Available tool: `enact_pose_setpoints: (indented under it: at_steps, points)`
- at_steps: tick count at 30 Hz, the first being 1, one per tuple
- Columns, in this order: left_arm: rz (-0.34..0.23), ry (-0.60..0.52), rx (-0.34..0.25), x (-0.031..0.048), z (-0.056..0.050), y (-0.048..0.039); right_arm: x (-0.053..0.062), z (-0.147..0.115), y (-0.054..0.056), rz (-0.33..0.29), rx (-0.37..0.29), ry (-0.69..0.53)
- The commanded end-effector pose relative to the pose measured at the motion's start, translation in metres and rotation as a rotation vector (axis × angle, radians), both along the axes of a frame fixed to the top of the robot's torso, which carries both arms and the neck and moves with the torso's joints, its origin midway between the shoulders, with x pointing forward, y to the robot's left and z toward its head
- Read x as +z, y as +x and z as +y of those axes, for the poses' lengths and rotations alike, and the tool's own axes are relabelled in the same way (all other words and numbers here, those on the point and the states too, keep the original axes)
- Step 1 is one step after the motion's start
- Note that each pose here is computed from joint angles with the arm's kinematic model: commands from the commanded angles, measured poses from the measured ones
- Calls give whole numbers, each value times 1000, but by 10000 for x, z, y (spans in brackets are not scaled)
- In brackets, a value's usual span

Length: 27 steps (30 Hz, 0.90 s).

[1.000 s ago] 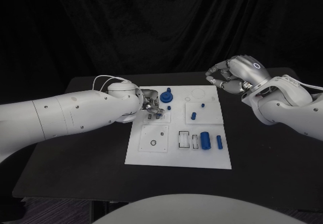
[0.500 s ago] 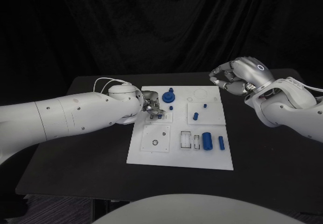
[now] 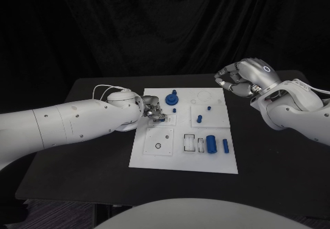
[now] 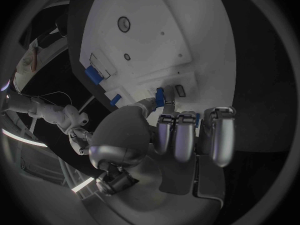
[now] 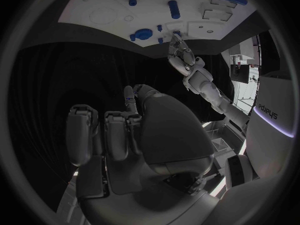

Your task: Assemble the parts on the task board

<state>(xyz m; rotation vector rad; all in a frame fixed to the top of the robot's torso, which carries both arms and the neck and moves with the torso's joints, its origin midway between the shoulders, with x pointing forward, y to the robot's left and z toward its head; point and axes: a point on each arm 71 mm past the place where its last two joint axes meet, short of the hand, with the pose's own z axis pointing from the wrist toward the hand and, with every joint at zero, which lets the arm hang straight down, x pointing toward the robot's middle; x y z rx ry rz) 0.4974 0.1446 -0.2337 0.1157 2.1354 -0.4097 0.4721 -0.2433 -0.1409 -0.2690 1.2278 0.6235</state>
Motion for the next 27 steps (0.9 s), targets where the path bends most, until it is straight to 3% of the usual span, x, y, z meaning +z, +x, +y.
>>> enact_pose_setpoints:
  at_steps: [1, 27]
  points:
    - [-3, -10, 7, -34, 17, -21, -14, -19, 6, 10, -25, 0]
    - [-36, -48, 24, -64, 36, -20, -42, -27, 21, 35, -39, -10]
